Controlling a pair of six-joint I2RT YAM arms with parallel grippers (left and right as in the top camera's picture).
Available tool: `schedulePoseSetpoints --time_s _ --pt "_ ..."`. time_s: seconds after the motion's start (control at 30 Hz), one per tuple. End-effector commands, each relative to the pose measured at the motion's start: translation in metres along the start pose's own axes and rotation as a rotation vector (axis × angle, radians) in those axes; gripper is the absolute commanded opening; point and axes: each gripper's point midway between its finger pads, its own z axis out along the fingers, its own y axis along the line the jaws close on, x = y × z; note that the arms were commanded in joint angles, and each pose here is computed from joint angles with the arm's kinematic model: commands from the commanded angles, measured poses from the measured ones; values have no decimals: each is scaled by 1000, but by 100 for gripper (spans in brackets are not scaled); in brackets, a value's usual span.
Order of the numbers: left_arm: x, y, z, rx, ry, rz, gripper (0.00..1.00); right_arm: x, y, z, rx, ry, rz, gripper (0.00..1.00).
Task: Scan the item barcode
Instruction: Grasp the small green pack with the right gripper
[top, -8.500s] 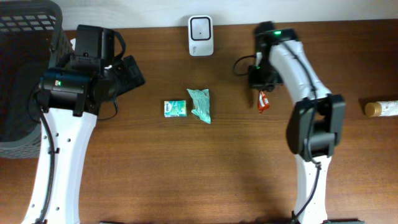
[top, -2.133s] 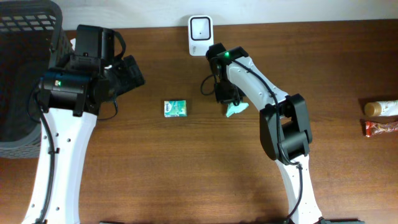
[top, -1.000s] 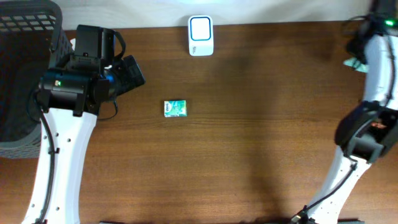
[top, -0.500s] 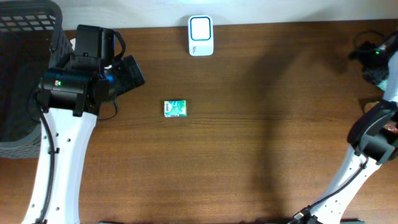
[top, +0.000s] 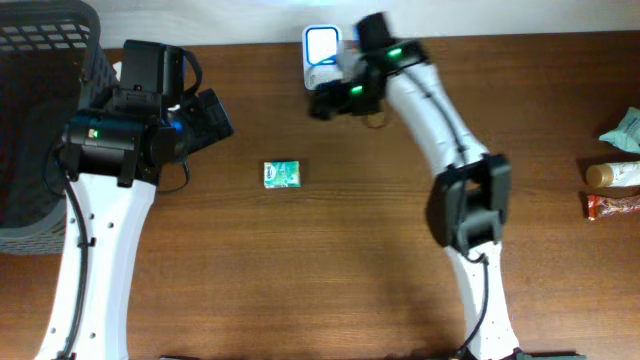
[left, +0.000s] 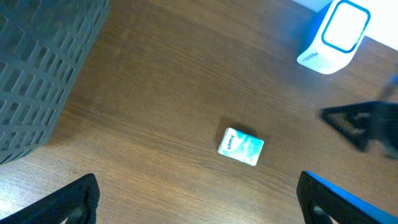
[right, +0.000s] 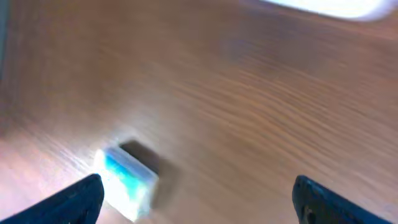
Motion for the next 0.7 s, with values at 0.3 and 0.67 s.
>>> schedulePoseSetpoints --time_s 0.3,0.67 --pt "-1 0 -2 2 -6 14 99 70 72 86 -96 148 -145 45" --pt "-1 0 -2 2 -6 14 99 98 88 19 -88 280 -72 43"
